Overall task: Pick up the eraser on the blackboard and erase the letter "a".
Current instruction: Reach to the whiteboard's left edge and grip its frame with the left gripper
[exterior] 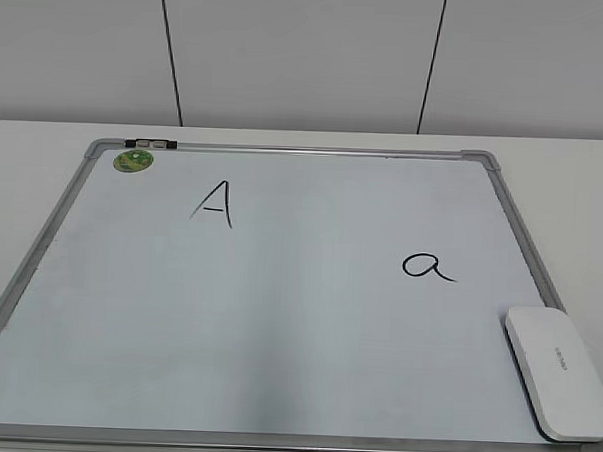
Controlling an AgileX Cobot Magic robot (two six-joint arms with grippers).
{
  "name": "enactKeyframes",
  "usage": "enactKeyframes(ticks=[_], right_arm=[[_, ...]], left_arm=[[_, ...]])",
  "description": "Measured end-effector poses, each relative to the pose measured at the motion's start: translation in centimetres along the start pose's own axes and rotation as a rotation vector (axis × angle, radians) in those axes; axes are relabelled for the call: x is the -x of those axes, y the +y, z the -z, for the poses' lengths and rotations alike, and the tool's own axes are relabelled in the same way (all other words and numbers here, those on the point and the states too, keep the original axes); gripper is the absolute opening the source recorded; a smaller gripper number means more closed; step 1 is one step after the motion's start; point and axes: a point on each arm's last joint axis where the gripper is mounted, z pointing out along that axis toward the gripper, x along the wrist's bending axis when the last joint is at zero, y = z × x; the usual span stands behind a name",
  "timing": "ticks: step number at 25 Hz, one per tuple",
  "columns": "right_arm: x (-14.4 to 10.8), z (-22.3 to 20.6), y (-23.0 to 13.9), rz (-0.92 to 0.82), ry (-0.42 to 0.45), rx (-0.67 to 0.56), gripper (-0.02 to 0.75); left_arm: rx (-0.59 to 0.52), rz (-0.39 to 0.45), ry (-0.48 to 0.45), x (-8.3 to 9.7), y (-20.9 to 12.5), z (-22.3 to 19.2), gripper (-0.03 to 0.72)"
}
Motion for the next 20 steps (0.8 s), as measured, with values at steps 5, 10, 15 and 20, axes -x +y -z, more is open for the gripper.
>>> enactKeyframes(ticks=[5,10,15,20], right_arm=[[0.0,0.0,0.0,0.0,0.0,0.0,0.587],[0.0,0.0,0.0,0.0,0.0,-0.002,0.587],[0.0,0.0,0.0,0.0,0.0,-0.002,0.586],[0.0,0.0,0.0,0.0,0.0,-0.002,0.586]], left_arm=[[-0.067,0.003,-0.004,-0.3,2.4,-2.4,0.624],[-0.084,0.008,-0.007,-0.6,4.9,-6.1,0.626],[-0.198,0.032,-0.029,-0.7,5.9,-10.9,0.627],[-0.327,0.062,-0.051,-0.7,5.9,-14.9,0.624]])
